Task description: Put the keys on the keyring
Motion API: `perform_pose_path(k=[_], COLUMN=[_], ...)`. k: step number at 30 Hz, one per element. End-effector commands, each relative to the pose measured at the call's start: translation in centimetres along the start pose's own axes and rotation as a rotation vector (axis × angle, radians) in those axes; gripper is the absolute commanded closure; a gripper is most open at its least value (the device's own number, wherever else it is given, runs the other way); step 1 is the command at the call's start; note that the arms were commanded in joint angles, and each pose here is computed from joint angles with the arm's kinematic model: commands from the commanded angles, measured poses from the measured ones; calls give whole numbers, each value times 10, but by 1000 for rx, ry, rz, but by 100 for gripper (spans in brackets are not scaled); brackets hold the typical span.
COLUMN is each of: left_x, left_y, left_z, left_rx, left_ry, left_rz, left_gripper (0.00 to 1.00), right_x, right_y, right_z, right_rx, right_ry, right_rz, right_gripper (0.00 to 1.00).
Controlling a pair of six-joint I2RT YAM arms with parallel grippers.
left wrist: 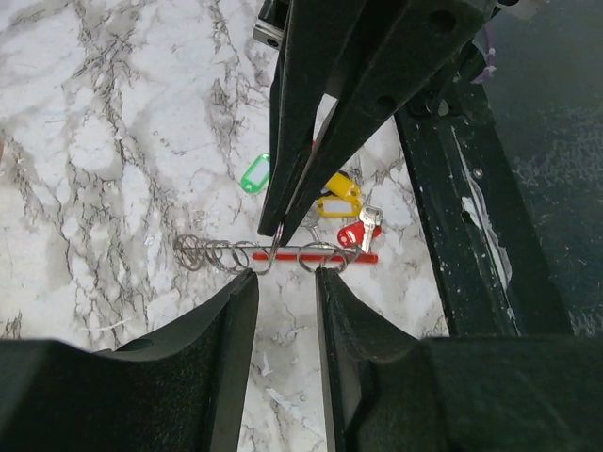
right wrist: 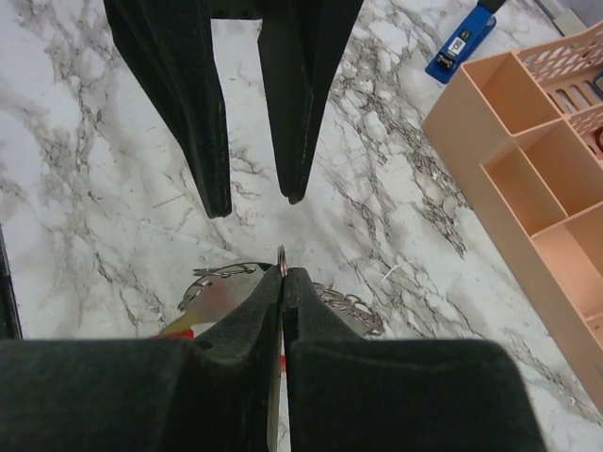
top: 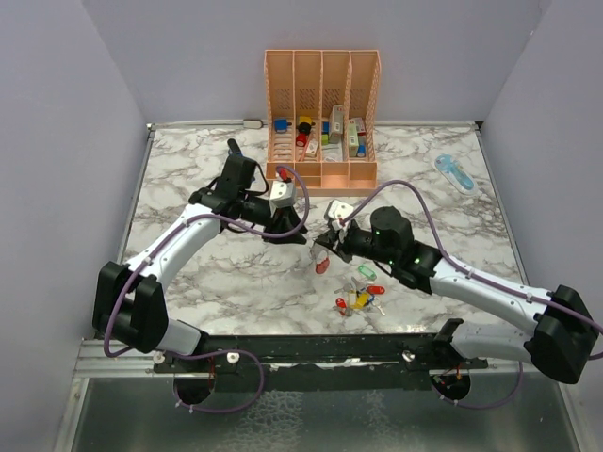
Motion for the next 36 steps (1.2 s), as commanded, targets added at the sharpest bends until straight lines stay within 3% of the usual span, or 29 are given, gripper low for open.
perform_pose_path(k=[1, 5, 20, 26, 29, 36], left_x=[-11, -16, -14, -10, -8, -10], left_y=[-2, -4, -4, -9, -10, -14], left_z=[3, 6, 27, 31, 33, 39], left_rx=[35, 33, 63, 91, 100, 134], left_ry=[-15, 2, 49, 61, 63, 69], left_rz=[42, 43, 50, 55, 55, 71], left_gripper=[65, 66, 67, 84, 85, 100], right_x=[-24, -30, -33, -34, -34, -32], right_y=[4, 8, 12, 12, 13, 12], right_z=[-6, -15, -12, -13, -14, -13], right_rx=[-22, -34, -64, -59, -60, -58], right_ry=[-137, -191, -172, -172, -171, -161], right_rz=[-6, -32, -50, -49, -48, -40], right_gripper=[99, 99, 99, 99, 99, 99])
Point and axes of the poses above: each gripper's point midway between its finger pads, its own z axis out along the fingers, its own y axis along the line the jaws close on, x = y × z, the point moved 6 cm from there along -z, back along the fingers, and after that the axes turned 4 degrees about -z, right-handed, at the moved point
